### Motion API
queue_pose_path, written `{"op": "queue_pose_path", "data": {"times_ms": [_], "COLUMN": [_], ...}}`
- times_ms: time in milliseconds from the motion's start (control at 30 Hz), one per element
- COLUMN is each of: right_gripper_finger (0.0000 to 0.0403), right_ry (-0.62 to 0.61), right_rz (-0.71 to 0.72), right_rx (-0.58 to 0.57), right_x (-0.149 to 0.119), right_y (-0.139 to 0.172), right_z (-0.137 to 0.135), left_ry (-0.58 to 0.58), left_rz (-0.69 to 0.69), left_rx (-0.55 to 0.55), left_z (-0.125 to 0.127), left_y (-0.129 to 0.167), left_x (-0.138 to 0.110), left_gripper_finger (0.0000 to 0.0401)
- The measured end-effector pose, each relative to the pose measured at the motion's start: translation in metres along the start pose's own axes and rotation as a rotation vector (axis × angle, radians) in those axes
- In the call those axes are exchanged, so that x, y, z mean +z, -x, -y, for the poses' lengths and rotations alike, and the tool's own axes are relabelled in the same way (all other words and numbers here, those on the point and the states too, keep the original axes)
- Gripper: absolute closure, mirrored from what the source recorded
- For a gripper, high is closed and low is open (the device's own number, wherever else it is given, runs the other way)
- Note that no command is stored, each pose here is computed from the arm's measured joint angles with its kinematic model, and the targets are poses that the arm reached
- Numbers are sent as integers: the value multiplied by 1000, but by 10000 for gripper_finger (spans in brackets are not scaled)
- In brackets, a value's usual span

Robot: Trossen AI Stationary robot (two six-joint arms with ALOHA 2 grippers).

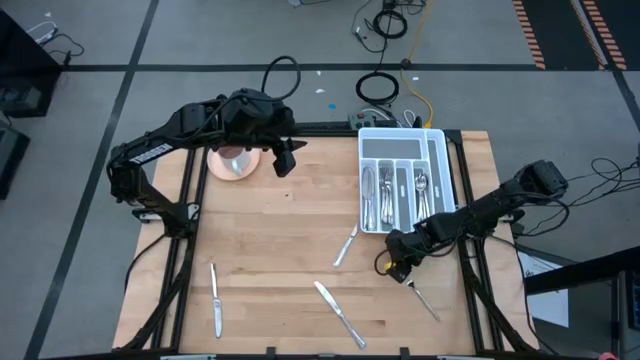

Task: Sort silverware
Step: Put the silver fork into the white silverware tray

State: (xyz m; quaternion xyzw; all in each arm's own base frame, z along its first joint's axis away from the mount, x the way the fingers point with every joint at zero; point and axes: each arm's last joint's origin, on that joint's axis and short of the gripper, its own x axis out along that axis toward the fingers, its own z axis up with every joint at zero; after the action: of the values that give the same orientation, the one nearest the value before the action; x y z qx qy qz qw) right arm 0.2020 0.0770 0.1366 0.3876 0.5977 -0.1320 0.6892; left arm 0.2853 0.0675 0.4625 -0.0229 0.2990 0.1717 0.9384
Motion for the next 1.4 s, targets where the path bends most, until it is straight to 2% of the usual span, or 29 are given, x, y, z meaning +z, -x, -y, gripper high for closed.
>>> {"op": "queue_pose_path", "data": {"times_ms": [167, 333, 433, 533, 767, 900, 1100, 1400], "right_gripper_finger": [273, 273, 273, 273, 273, 273, 273, 273], "right_ry": [-14, 25, -14, -77, -168, -153, -104, -51], "right_rz": [26, -33, -60, -75, -89, -100, -118, -138], "right_rx": [-2, -64, -127, -196, -172, -202, -233, -391], "right_x": [7, 4, -5, -24, -59, -70, -76, -76], "right_y": [15, 47, 69, 77, 59, 41, 15, -21], "right_z": [-15, -41, -54, -60, -71, -75, -81, -74], "left_ry": [-5, 4, 4, 7, 9, 8, 8, 8], "left_rz": [-1, -2, -2, -3, -16, -18, -17, -17], "left_rx": [9, 20, 20, 20, 20, 20, 20, 20], "left_z": [-3, -7, -7, -7, -7, -7, -7, -7], "left_y": [0, -1, -1, -1, -1, -1, -1, -1], "left_x": [0, 0, 0, 0, -1, -2, -2, -1], "left_gripper_finger": [243, 243, 243, 243, 243, 243, 243, 243]}}
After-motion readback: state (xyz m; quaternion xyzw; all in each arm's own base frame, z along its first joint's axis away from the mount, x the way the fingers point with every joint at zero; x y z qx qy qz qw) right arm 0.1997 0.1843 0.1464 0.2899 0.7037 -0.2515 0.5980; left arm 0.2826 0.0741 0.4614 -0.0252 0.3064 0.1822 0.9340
